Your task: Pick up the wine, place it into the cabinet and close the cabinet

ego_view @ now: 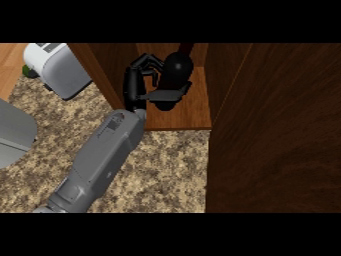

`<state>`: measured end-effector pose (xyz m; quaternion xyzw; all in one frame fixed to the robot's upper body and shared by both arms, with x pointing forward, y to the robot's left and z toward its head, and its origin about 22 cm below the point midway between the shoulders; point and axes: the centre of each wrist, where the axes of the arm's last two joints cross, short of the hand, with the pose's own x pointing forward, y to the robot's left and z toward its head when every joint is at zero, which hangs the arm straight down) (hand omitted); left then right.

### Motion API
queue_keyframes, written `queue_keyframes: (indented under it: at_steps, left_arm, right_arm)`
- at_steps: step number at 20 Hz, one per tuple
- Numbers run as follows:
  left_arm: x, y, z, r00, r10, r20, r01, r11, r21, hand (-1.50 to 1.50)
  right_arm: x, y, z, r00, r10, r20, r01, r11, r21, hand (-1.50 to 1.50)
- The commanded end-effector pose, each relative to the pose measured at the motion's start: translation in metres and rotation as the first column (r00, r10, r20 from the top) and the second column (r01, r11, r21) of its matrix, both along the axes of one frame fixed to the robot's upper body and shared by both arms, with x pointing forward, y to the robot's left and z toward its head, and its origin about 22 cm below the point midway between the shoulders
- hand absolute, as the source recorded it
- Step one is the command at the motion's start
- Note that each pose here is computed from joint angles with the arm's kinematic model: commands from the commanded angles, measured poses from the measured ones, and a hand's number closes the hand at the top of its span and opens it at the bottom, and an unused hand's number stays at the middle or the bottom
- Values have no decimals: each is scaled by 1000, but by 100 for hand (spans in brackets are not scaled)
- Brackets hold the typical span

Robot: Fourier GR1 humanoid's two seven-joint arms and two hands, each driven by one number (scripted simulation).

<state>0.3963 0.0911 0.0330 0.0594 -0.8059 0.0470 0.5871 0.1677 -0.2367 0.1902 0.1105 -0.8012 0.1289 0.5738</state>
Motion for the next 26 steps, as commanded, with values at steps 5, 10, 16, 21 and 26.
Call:
queue_keyframes:
  at_steps: [5, 10, 16, 21, 26]
  left_arm:
    - [26, 7, 16, 995, 78, 55, -81, 996, 47, 150]
    - [31, 1, 16, 997, 62, 46, -64, 997, 35, 150]
    - [37, 9, 16, 994, 105, -34, -109, 986, -129, 150]
    - [35, 21, 3, 997, 69, -41, -75, 982, -171, 150]
    - [35, 32, -3, 994, 97, -44, -102, 984, -143, 150]
  right_arm:
    - [-20, -12, 14, 999, 15, 42, -16, 999, 34, -150]
    - [-27, -3, 10, 998, 49, 37, -50, 998, 27, -150]
    - [-20, 10, 10, 997, 57, 52, -59, 997, 49, -150]
    - [-23, 2, 10, 995, 90, 38, -91, 995, 32, -150]
    - [-20, 2, 9, 997, 63, 42, -64, 998, 22, -150]
